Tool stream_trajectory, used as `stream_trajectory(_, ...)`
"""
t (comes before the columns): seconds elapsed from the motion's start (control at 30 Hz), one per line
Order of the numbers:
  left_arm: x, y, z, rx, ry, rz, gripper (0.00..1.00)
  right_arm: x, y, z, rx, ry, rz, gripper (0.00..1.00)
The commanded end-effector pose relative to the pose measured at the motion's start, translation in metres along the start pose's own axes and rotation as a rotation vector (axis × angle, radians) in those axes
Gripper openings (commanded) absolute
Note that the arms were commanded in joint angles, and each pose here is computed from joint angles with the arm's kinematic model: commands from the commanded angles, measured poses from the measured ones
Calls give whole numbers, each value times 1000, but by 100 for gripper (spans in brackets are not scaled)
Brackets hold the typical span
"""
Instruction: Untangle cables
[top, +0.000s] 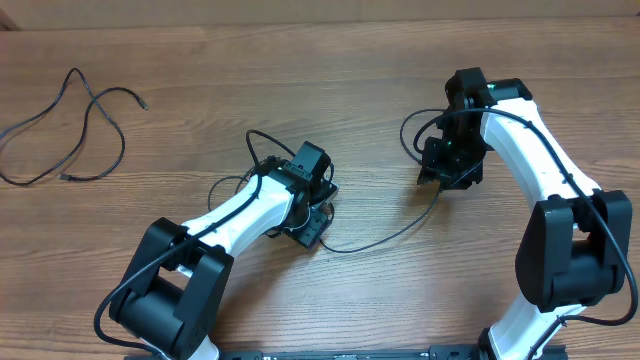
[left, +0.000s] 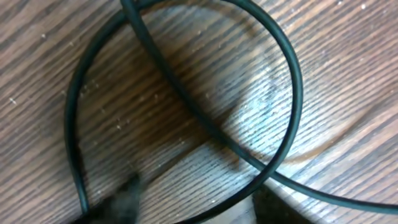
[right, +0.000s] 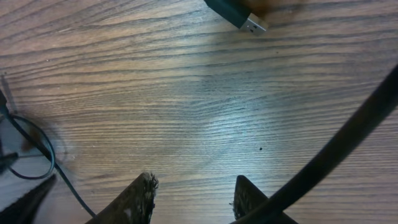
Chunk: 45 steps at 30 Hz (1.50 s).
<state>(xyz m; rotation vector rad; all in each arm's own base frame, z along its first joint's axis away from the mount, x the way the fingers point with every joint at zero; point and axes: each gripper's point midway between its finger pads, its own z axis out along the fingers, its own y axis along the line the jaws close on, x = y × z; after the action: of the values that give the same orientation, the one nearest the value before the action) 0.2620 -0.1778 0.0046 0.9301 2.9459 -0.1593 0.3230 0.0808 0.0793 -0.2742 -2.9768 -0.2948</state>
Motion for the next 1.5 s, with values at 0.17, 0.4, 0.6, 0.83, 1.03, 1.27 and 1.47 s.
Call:
stream_trajectory(0.17,-7,11,-12,-45,11,-12,4,-1,-2,-1,9,-6,2,40)
stream_trajectory(0.4,-64,47,-111,-73,-150,-114,4,0,-3,-1,9,-6,2,40)
stream_trajectory(0.6,-100,100,-238,-152,-412,-224,4,-1,-2,-1,9,-6,2,40)
stream_trajectory(0.83,-87,150,-327,-232,-579,-371,4,-1,-2,-1,9,-7,2,39)
stream_trajectory(1.03,-71,162,-361,-267,-638,-413,4,-2,-2,-1,7,-14,0,40)
stream_trajectory(1.27,-47,181,-399,-349,-731,-489,4,-3,-3,-1,15,-19,0,40)
stream_trajectory(1.47,20,257,-425,-648,-711,-818,4,-3,-4,-1,17,-17,0,40)
